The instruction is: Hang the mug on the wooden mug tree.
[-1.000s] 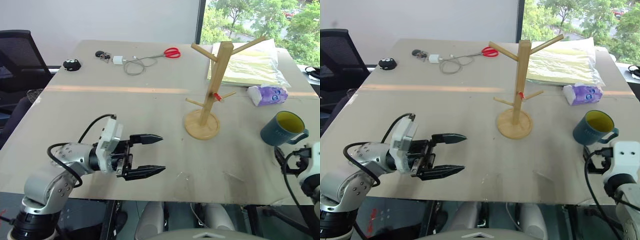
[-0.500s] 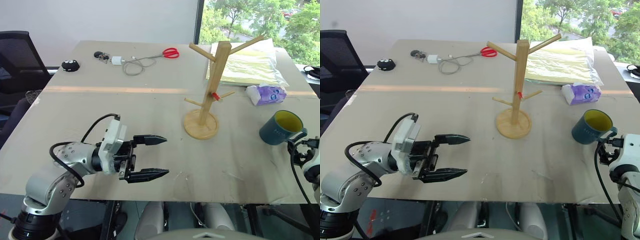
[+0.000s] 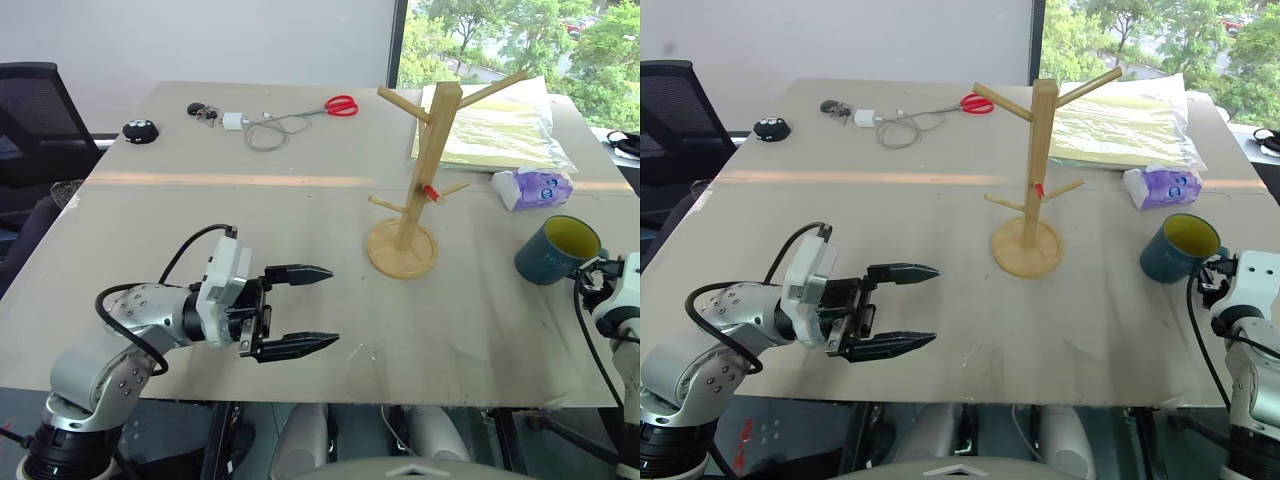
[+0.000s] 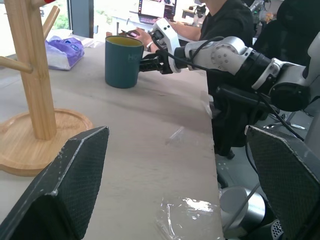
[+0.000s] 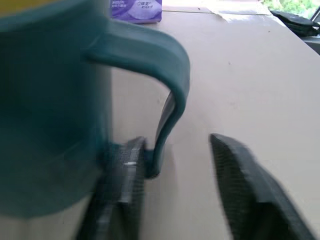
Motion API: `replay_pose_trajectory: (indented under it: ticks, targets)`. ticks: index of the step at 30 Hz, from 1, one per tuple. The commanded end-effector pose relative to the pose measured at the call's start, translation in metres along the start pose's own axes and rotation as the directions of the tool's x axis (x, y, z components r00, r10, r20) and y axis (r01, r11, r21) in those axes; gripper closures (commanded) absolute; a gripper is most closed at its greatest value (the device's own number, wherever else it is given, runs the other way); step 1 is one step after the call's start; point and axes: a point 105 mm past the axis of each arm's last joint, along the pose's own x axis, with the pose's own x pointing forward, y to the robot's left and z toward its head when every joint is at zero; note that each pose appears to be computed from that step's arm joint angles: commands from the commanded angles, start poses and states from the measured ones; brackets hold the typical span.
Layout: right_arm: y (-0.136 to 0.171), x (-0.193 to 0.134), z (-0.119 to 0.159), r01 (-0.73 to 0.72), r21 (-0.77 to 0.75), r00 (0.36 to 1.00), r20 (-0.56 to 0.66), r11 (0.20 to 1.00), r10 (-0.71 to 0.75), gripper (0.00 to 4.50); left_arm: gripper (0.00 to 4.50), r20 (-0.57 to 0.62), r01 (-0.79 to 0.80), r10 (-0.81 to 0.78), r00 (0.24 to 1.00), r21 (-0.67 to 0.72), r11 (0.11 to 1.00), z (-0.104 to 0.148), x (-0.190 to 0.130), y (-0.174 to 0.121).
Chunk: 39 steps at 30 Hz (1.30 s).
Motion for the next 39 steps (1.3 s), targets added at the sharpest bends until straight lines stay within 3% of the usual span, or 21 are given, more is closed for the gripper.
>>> replay_pose_trajectory:
  ticks: [1, 2, 8, 11, 14, 19, 24, 39]
  targets:
    - [-0.008, 0.009, 0.010, -0.010, -0.036, 0.998, 0.063, 0.999, 0.013, 4.28, 0.00, 0.003, -0.013, 0.013, 1.000, 0.042, 0.999, 0.007, -0.003, 0.000]
    - [-0.010, 0.011, 0.010, -0.015, -0.037, 0.998, 0.066, 0.999, 0.017, 4.47, 0.00, 0.004, -0.016, 0.016, 1.000, 0.043, 0.999, 0.007, -0.004, 0.000]
    - [-0.009, 0.008, 0.026, -0.075, -0.095, 0.986, 0.140, 0.993, 0.088, 4.47, 0.00, 0.057, -0.082, 0.077, 0.995, 0.087, 0.993, 0.014, -0.006, 0.007]
    - [0.017, -0.012, 0.050, -0.244, -0.180, 0.939, 0.201, 0.953, 0.279, 4.47, 0.00, 0.161, -0.153, 0.134, 0.978, 0.109, 0.982, 0.021, -0.011, 0.012]
    - [0.052, -0.044, 0.071, -0.397, -0.306, 0.861, 0.204, 0.865, 0.466, 4.47, 0.00, 0.183, -0.161, 0.141, 0.973, 0.100, 0.982, 0.019, -0.022, 0.012]
    - [0.101, -0.087, 0.096, -0.491, -0.406, 0.785, 0.179, 0.771, 0.594, 4.47, 0.00, 0.192, -0.176, 0.159, 0.968, 0.073, 0.982, 0.013, -0.043, 0.011]
    - [0.145, -0.113, 0.117, -0.513, -0.503, 0.740, 0.150, 0.695, 0.655, 4.47, 0.00, 0.164, -0.179, 0.170, 0.972, 0.042, 0.983, -0.001, -0.063, 0.015]
    - [0.189, -0.120, 0.145, -0.485, -0.600, 0.724, 0.134, 0.636, 0.677, 4.47, 0.00, 0.162, -0.153, 0.144, 0.976, 0.045, 0.987, 0.000, -0.054, 0.021]
